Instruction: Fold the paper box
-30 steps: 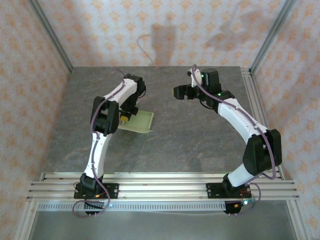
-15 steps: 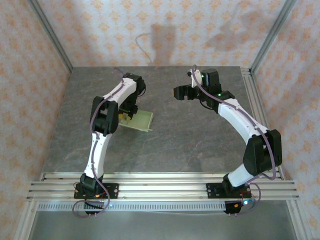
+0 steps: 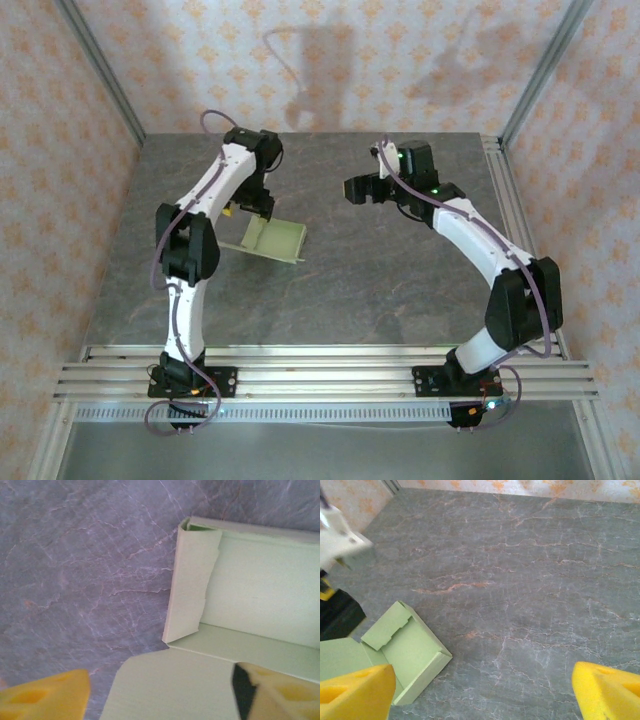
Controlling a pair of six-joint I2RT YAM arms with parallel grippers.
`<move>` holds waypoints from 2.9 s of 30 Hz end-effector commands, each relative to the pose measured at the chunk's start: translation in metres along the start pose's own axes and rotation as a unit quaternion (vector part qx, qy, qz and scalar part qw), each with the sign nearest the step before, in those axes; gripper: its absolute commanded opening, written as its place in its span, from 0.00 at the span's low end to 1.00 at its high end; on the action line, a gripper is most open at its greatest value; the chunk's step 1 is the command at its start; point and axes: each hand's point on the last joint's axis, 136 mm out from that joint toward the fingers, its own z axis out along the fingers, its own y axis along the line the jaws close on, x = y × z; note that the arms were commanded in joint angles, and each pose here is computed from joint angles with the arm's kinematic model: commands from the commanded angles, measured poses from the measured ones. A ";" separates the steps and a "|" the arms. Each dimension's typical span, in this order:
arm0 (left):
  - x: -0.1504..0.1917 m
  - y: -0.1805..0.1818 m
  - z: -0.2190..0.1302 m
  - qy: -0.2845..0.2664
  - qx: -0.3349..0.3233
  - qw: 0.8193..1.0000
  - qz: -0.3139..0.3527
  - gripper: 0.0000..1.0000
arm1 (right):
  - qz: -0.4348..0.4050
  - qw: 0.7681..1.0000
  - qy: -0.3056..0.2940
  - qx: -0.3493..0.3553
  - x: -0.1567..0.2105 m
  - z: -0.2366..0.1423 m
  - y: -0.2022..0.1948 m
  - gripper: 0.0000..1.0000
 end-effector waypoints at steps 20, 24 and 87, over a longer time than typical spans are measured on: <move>0.134 0.128 -0.059 -0.248 0.066 0.855 -0.451 1.00 | -0.067 0.996 0.049 -0.026 0.004 0.058 0.045 0.92; 0.165 0.128 -0.036 -0.241 0.063 0.828 -0.503 0.96 | -0.065 0.996 0.047 -0.037 0.000 0.060 0.050 0.92; -0.099 -0.169 0.028 -0.045 0.352 0.933 -0.061 0.80 | 0.032 0.997 -0.043 0.062 0.002 -0.022 -0.032 0.92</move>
